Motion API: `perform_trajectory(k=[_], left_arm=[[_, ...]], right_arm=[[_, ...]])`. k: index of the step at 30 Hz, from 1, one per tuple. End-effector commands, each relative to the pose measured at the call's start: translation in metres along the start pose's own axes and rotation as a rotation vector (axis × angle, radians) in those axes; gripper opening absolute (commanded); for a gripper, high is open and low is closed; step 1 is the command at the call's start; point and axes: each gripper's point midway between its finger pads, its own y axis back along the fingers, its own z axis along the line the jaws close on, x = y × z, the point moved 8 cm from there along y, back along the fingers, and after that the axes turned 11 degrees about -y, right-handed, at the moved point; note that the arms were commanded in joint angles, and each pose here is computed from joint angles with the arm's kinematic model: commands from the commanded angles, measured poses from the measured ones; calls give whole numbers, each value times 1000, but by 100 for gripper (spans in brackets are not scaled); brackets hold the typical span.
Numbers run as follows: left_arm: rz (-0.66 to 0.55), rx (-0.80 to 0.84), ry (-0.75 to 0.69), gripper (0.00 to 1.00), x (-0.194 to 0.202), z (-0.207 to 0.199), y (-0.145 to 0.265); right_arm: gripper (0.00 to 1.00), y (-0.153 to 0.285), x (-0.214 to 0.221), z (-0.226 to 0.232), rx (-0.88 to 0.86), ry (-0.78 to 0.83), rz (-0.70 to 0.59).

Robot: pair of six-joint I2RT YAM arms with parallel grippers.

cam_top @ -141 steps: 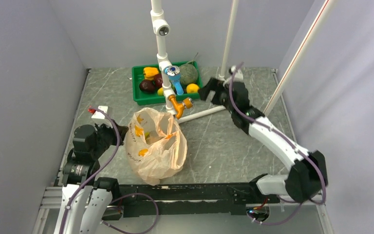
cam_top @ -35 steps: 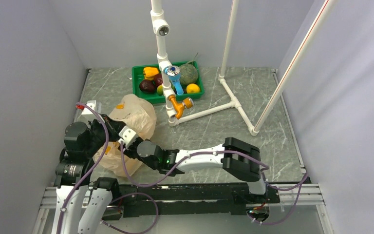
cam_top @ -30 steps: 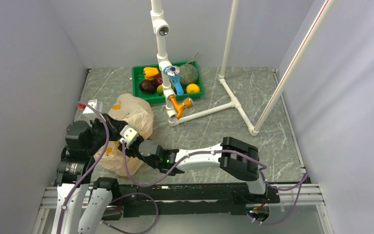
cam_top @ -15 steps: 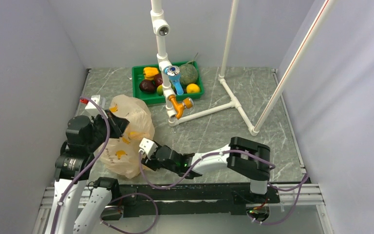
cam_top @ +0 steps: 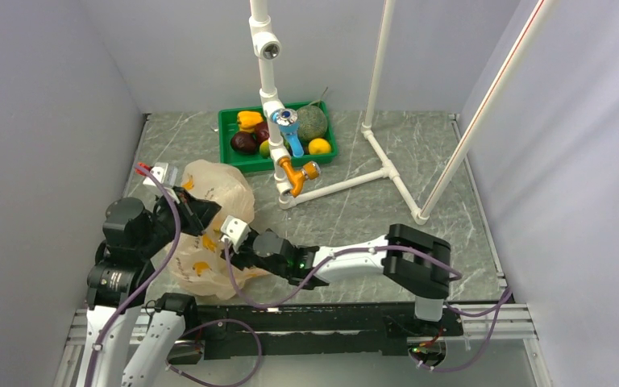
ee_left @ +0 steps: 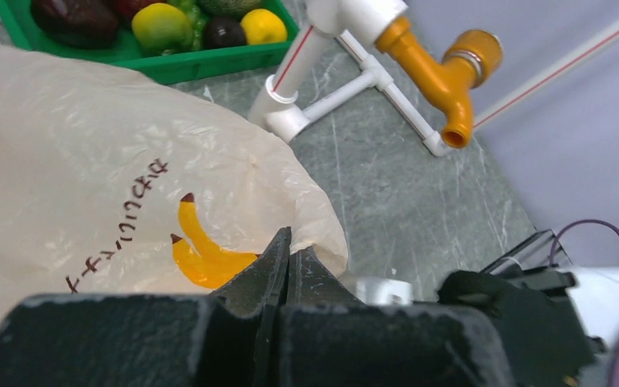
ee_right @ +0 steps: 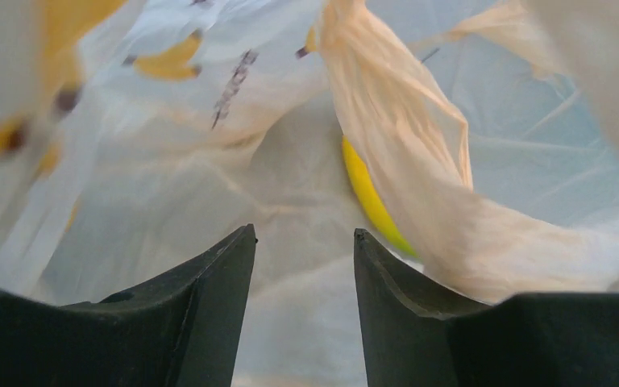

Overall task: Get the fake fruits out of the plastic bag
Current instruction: Take out the fake fruit from the plastic bag.

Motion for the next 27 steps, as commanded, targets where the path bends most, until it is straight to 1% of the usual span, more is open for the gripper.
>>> perform_trajectory(k=[1,4,7,11,13,16,17,23,27], left_arm=[[-35,79,13,0,-8,-14,10],[-44,92,15,0,-14,-17,12],[-33,79,8,0,-16,-16,11],[4,64,15,0,-10,-12,7],[5,72,22,0,-8,-12,6],[9,76,26,0,-6,-12,5],[15,73,27,0,-6,-11,4],[58,47,27,0,-6,-6,-2],[66,48,33,0,-8,-5,-6]], right_arm=[[53,-28,-9,-9,19,42,-68],[58,-40,-3,-16,10,44,-74],[62,-48,9,-25,56,67,-61],[75,-51,24,-35,58,70,-42],[85,-57,29,-38,82,88,-29],[96,-64,30,-39,90,109,-24],[98,-69,33,-40,93,118,-14],[99,-103,50,-49,141,170,48],[97,-122,58,-54,112,182,86]])
